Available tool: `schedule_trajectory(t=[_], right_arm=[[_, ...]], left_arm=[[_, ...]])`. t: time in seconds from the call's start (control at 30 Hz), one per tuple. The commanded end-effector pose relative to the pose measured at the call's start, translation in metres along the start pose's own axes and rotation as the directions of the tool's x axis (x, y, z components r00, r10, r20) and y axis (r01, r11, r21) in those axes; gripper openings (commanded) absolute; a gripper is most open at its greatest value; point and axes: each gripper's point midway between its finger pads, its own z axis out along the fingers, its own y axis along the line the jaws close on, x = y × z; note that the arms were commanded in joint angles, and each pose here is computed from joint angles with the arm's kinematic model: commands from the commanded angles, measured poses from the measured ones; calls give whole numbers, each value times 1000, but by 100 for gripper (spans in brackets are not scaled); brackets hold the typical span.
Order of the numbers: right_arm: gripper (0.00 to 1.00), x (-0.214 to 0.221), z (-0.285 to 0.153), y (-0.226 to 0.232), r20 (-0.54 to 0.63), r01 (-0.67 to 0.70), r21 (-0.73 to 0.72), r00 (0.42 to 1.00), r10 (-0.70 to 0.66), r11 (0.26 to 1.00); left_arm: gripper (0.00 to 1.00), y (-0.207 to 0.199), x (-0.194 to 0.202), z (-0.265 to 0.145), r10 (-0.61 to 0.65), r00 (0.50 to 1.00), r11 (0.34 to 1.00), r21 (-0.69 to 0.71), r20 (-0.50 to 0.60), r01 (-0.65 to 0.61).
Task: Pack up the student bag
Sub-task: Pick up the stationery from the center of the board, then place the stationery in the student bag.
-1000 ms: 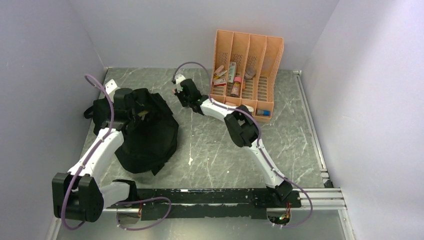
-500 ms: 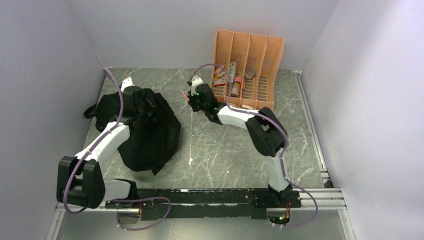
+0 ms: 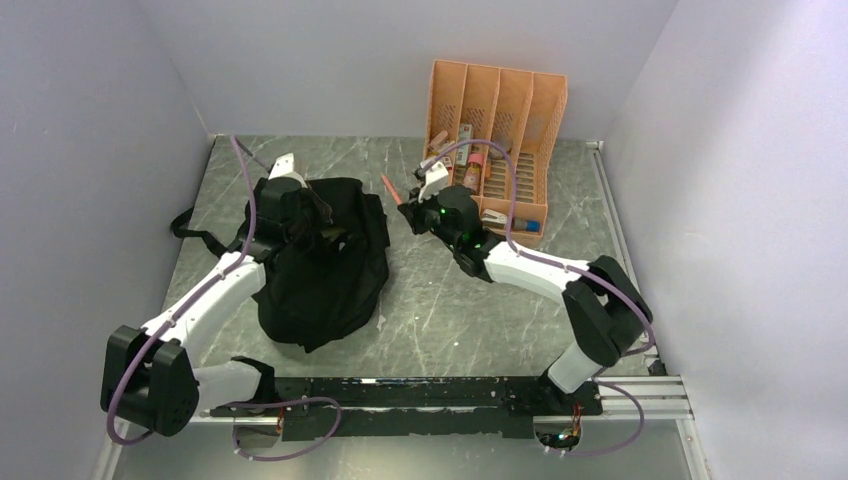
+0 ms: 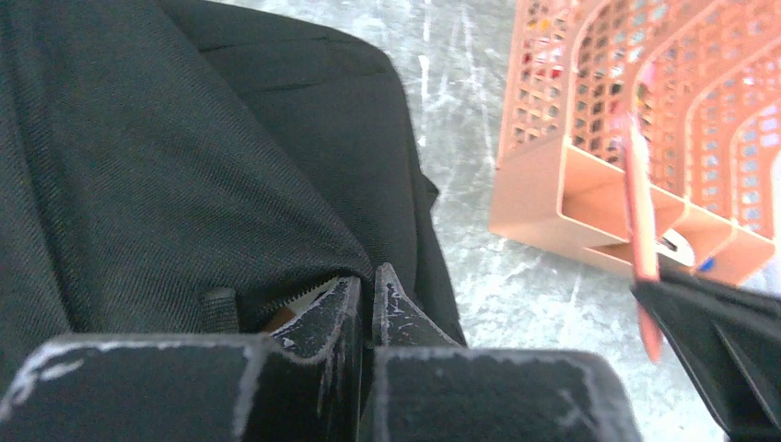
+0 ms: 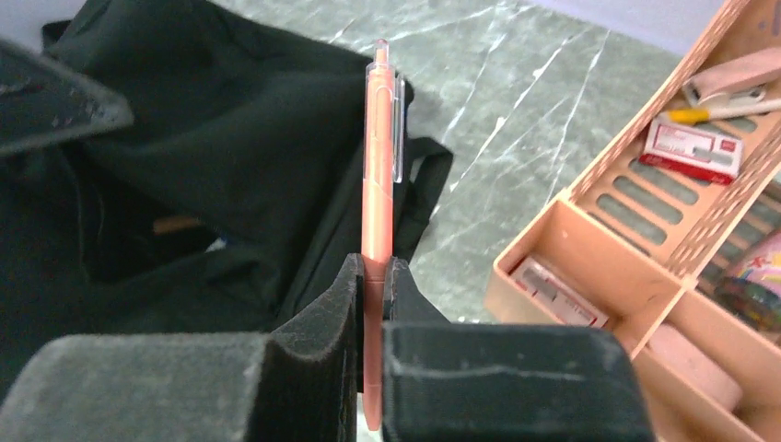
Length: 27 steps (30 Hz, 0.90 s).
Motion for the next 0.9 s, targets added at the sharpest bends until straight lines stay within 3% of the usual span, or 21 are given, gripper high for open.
schedule_trajectory(t=[0.0, 0.1, 0.33, 0.67, 0.87], right_arm=[[0, -10, -29, 20, -16, -66, -92, 998, 65, 994], [0, 7, -41, 47, -123, -148, -140, 984, 131, 979], [0, 38, -50, 123, -342, -363, -217, 898, 278, 906], [0, 59, -14, 146, -420, -431, -183, 847, 326, 884], [0, 63, 10, 151, -409, -428, -189, 852, 326, 884]], left_arm=[[5, 3, -34, -11, -26, 994, 996, -83, 103, 35], [5, 12, -34, -9, -50, 993, 990, -122, 111, 63], [5, 4, -36, -7, -61, 990, 996, -62, 128, 70], [5, -4, -36, -12, -40, 991, 999, -7, 131, 41], [5, -5, -37, -16, -39, 990, 999, 5, 136, 39]])
